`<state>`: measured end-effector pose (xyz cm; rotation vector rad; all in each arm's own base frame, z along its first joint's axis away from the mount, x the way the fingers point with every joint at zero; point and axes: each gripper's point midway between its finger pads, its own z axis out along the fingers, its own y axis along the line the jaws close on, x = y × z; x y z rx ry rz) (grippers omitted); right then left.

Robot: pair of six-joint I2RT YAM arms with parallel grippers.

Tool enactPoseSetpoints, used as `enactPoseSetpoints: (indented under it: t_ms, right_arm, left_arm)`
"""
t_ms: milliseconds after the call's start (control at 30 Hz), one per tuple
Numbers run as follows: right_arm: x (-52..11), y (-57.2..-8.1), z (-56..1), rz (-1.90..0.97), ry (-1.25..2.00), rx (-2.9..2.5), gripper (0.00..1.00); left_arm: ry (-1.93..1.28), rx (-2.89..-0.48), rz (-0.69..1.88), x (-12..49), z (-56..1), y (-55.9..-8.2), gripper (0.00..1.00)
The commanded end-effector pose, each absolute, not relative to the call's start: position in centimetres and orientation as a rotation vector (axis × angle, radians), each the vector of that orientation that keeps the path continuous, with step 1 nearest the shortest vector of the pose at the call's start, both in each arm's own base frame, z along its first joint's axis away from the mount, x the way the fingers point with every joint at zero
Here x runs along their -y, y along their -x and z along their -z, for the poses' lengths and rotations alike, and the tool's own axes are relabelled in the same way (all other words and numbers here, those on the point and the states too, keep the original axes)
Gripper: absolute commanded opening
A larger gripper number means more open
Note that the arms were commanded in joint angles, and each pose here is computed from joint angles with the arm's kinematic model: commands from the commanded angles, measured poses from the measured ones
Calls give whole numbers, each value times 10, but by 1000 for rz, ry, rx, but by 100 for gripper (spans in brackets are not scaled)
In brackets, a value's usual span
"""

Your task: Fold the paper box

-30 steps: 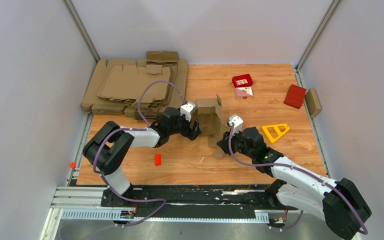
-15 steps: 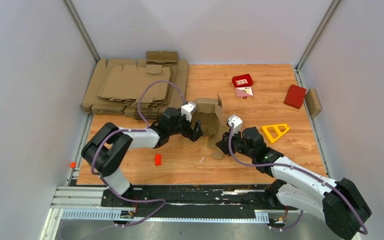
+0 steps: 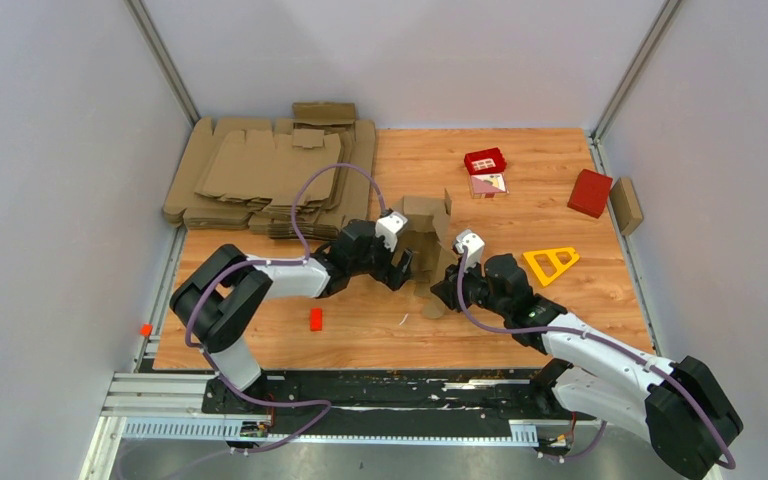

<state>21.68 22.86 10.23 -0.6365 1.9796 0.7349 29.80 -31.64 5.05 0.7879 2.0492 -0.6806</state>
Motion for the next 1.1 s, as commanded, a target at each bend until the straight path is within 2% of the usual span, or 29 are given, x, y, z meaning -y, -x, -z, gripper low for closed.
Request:
enactPoseSetpoints:
  t_ms: [0,533,1067]
  right_arm:
    - [-237,-225,-127,-763,637,-1899,20]
    - [-238,-223,-128,-768,649,-1893,19]
    - [-239,-221,-126,-774,667,-1900,19]
  left_arm:
    - [-838,-2047,638,319,-51,-296,96]
    - [-865,-1944,861,350,-72,-285,100]
    - [-888,-1901,935,357,-80,-277,100]
